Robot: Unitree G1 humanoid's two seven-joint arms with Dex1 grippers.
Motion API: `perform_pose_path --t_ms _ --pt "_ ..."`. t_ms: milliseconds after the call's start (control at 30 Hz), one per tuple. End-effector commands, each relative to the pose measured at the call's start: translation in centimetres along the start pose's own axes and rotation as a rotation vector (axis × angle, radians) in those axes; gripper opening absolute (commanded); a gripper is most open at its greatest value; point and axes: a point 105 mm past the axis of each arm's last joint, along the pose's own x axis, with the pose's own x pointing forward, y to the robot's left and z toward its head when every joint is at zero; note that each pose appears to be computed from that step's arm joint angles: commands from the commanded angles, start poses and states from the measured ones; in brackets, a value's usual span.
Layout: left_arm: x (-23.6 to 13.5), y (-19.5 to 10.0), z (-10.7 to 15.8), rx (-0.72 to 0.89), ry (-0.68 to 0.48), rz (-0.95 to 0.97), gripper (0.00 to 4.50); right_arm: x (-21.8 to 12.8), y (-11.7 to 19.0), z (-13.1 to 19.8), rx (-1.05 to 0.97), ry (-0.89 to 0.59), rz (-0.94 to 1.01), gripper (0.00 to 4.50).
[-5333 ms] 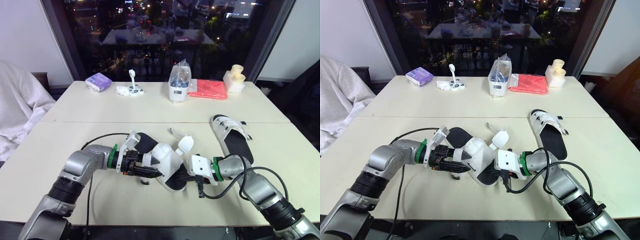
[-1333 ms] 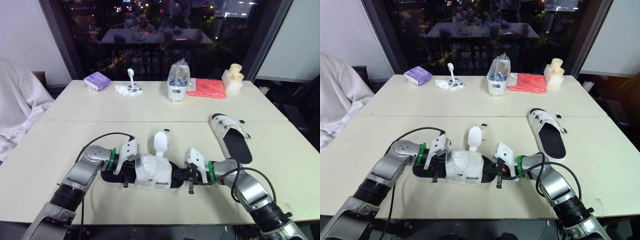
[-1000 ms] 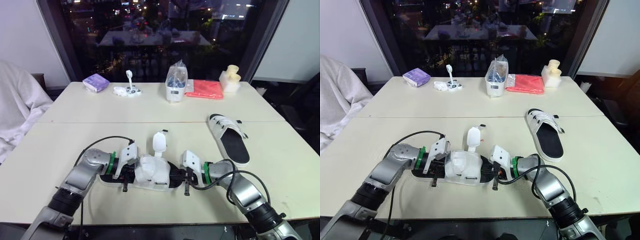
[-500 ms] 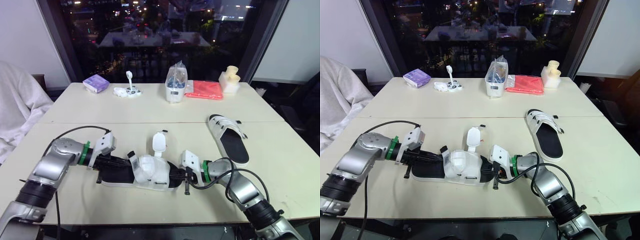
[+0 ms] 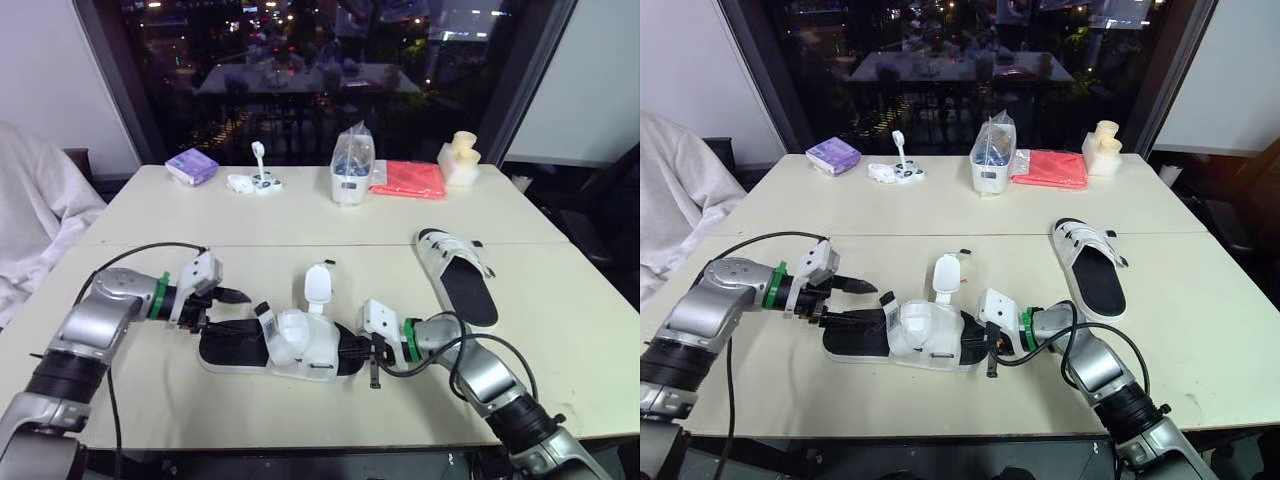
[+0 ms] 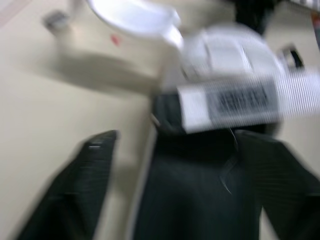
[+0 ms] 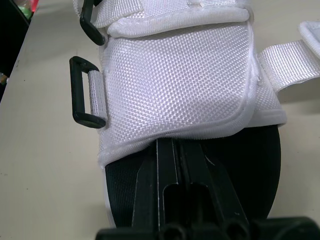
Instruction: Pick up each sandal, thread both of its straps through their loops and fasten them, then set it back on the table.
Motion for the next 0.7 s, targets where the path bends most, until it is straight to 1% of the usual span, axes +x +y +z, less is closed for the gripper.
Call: perform_pose_path --t_ms 33,200,233,367,467,600,700 --pt "-0.6 1.3 1.5 -0.120 -0.126 0.072 4.44 0.1 0.3 -3.2 0.055 0.122 0.000 0.00" --pt "0.3 1.7 0.8 -0.388 -0.237 0.116 4.44 0.3 0.2 -2.9 0.049 0.118 0.001 0.00" --pt "0.6 1.6 0.4 -0.473 -0.272 0.112 4.44 0.4 0.2 -2.8 0.048 0.117 0.001 0.00" --pt "1.9 0.6 -0.6 -0.675 -0.343 0.090 4.44 0.5 0.2 -2.8 0.045 0.117 0.005 0.00" --pt "2.5 0.0 -0.9 -0.736 -0.355 0.096 4.44 0.5 0.2 -2.8 0.042 0.118 0.006 0.00" --pt "3.0 -0.2 -0.9 -0.836 -0.423 0.092 4.44 0.4 0.2 -2.8 0.043 0.119 0.005 0.00" --pt "3.4 -0.6 -0.8 -0.848 -0.428 0.088 4.44 0.4 0.3 -2.9 0.044 0.121 0.005 0.00"
